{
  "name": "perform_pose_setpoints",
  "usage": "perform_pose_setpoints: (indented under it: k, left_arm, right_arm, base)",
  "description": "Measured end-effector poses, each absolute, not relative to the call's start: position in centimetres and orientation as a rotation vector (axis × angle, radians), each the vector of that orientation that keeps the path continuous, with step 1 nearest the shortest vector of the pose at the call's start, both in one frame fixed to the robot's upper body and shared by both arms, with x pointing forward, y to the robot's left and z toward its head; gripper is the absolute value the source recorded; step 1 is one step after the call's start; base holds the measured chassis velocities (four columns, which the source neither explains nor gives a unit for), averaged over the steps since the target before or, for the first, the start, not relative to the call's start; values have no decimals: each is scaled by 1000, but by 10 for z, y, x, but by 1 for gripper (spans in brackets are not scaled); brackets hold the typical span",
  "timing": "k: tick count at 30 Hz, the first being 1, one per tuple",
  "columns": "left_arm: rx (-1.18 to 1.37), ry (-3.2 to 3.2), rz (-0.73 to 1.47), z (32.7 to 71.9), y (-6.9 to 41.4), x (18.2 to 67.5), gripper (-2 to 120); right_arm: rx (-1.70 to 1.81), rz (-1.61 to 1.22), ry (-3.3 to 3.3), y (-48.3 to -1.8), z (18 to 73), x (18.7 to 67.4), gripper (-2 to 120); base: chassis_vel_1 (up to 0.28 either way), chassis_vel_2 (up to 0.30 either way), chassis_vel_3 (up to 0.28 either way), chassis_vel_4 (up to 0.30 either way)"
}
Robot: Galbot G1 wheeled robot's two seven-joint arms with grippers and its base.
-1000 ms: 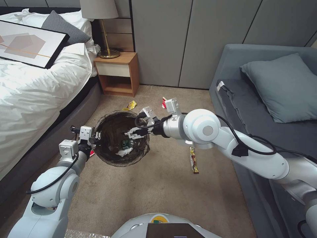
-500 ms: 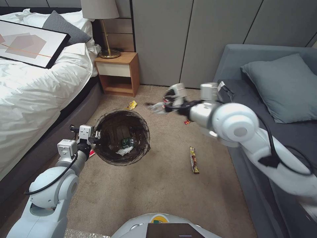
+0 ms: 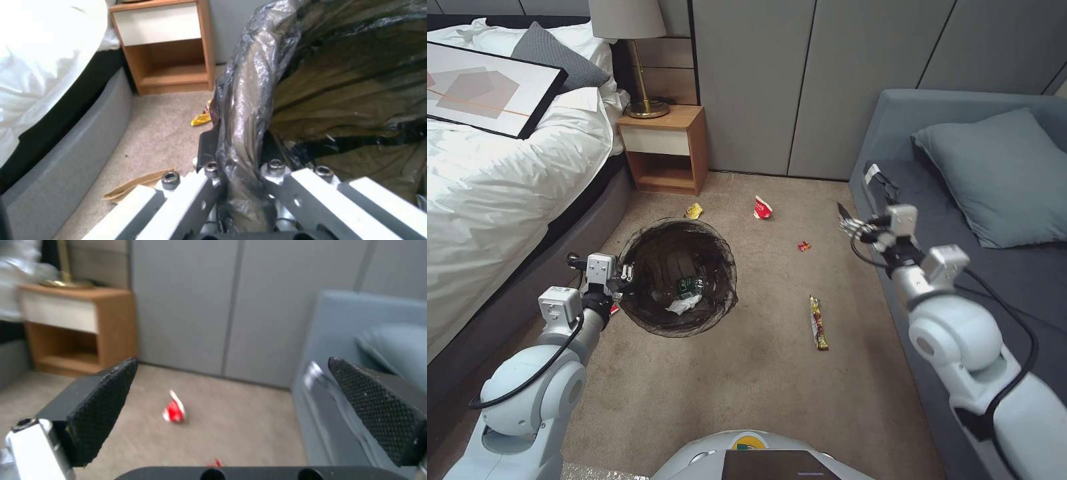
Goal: Pick up the trash bin, then pick up the garbage from the floor and place it into the trash bin.
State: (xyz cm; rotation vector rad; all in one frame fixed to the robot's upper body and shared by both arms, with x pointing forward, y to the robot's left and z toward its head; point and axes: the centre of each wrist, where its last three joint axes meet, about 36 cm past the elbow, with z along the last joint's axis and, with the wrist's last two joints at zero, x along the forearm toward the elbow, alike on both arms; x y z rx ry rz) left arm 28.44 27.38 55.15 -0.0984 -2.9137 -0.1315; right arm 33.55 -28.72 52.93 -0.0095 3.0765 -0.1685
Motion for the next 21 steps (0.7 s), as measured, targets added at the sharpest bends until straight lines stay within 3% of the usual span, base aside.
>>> perform_pose_setpoints:
  k: [5,21]
  left_arm:
    - [-87,-2920,-117,550,272,280,0]
    - [-74,-2915,-105,547,268,272,0]
  right_arm:
    - [178,-175,3089,-271,475,295,100]
    - [309,-175,3157,-245,423,252,100]
  base:
    - [0,0,0,0]
    - [0,0,0,0]
